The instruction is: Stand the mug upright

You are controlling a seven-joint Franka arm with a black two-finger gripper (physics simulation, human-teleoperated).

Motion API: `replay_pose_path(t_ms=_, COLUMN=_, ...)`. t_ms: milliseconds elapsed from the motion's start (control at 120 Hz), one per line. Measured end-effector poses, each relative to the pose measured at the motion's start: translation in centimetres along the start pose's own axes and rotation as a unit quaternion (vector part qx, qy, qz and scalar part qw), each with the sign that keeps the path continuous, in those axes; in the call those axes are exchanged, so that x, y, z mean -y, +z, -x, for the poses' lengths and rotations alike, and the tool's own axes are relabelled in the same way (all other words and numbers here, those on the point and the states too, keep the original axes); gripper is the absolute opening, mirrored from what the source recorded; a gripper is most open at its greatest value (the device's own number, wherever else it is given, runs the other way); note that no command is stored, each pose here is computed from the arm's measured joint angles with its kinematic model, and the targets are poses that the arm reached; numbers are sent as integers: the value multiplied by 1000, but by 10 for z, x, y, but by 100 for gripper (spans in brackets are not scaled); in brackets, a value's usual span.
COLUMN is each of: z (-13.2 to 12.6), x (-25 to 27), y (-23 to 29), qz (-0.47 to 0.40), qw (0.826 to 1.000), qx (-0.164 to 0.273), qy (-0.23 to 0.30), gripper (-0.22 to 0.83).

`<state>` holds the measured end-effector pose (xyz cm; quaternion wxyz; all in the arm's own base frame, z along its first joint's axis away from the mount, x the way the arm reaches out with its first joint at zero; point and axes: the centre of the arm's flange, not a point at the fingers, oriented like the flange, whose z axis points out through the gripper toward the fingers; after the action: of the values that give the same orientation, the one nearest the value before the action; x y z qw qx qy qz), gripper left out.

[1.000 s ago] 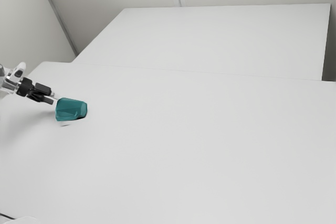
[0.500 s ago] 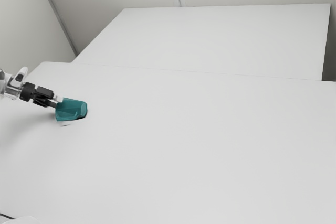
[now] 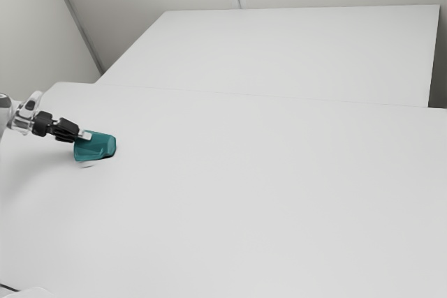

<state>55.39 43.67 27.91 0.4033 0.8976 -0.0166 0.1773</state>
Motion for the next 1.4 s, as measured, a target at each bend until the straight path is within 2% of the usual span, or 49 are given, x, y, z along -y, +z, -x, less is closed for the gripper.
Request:
replay_pose_path(t_ms=300, z=-1, x=-3, y=0, qz=11, qw=1000, qx=-6, qy=5, gripper=-9)
replay_pose_path(t_ms=633, z=-11, x=-19, y=0, qz=19, qw=1000, qx=-6, qy=25, gripper=-16)
replay_pose_path(t_ms=767, z=-25, x=-48, y=-3, qz=0, qw=999, qx=2, qy=46, gripper=-17)
replay_pose_path(t_ms=908, z=-42, x=-103, y=13, qz=-49, qw=994, qx=45, qy=82, gripper=-17)
replay_pose_path(t_ms=1017, z=-52, x=-138, y=43, qz=-100, qw=984, qx=93, qy=116, gripper=-17)
replay_pose_path(t_ms=1150, z=-64, x=-186, y=79, qz=-172, qw=960, qx=153, qy=159, gripper=-17)
replay_pose_path(t_ms=1400, z=-79, x=-268, y=151, qz=-263, qw=914, qx=227, qy=207, gripper=-17)
